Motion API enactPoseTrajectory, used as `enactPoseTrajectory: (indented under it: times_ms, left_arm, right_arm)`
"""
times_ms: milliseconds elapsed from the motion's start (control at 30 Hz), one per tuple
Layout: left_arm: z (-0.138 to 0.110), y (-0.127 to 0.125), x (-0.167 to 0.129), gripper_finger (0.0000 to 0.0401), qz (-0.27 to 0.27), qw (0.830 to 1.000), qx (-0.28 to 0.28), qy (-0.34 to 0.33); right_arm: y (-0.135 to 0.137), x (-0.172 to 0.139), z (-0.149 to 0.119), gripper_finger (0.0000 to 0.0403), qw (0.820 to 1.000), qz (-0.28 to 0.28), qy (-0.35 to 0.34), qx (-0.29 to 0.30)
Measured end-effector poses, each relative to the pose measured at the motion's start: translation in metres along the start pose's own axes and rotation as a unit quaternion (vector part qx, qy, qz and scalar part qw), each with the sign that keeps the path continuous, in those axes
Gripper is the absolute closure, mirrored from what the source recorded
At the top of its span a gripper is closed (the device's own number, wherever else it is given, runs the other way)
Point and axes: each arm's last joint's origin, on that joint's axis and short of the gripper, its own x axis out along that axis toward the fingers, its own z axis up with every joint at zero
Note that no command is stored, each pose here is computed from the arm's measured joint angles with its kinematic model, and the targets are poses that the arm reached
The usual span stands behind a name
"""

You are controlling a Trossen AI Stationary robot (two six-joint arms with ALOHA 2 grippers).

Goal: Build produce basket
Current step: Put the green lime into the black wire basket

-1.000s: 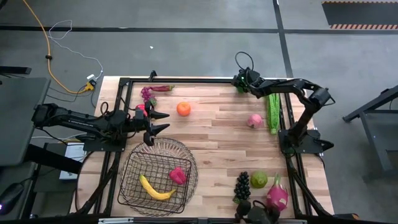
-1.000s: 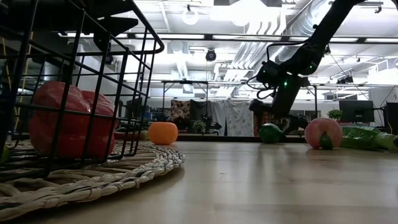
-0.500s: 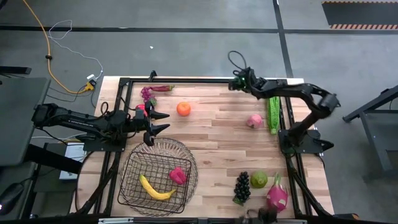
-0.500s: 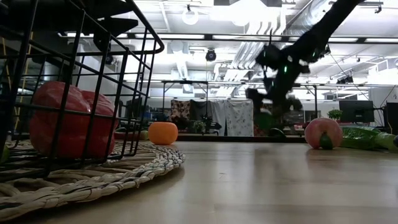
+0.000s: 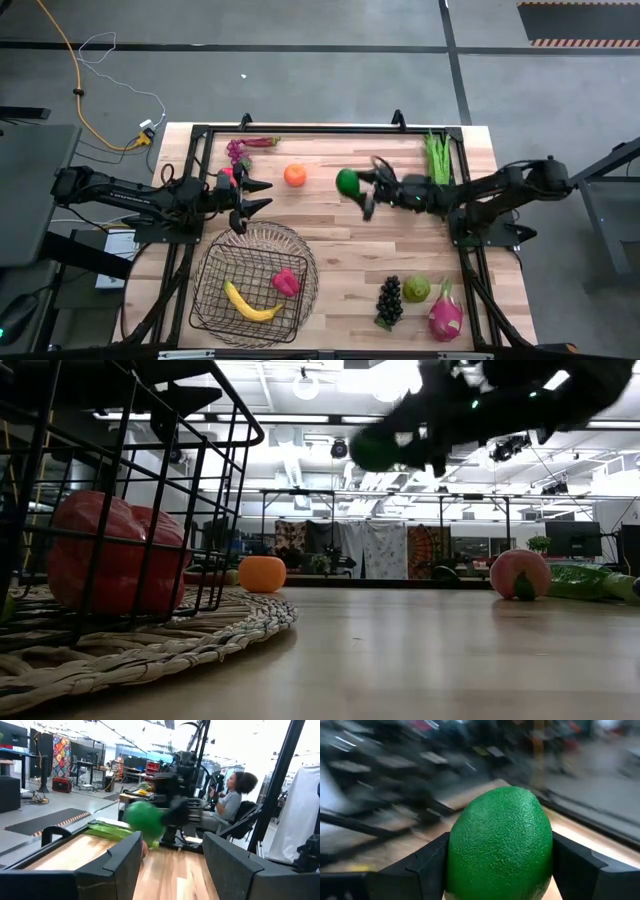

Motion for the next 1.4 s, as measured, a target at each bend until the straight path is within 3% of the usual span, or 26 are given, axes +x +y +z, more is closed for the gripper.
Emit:
enactPoseTrajectory:
  times_ms: [133,433,900,1167,1400]
  left_arm:
    - [0.0,-0.001,0.004,0.0201,-0.002,1.0,-0.009,-0.012]
    - [-0.013,-0.001,0.016,0.0201,-0.01,1.0,0.026,0.008]
    - [-0.016,-0.007,0.033,0.0196,-0.031,0.998,0.048,0.033]
    - [-0.024,-0.021,0.059,0.0144,-0.089,0.99,0.082,0.071]
    - [-0.029,-0.028,0.077,0.01,-0.099,0.986,0.104,0.086]
  right_arm:
    - [0.019,0.001,0.006,0.0131,0.996,0.062,-0.05,-0.033]
    - [0.034,0.018,0.027,0.013,0.988,0.077,-0.027,-0.134]
    - [0.034,0.018,0.025,0.013,0.986,0.088,-0.017,-0.141]
    - [0.034,0.018,0.025,0.013,0.985,0.098,-0.016,-0.141]
    - [0.035,0.018,0.024,0.013,0.984,0.112,-0.01,-0.135]
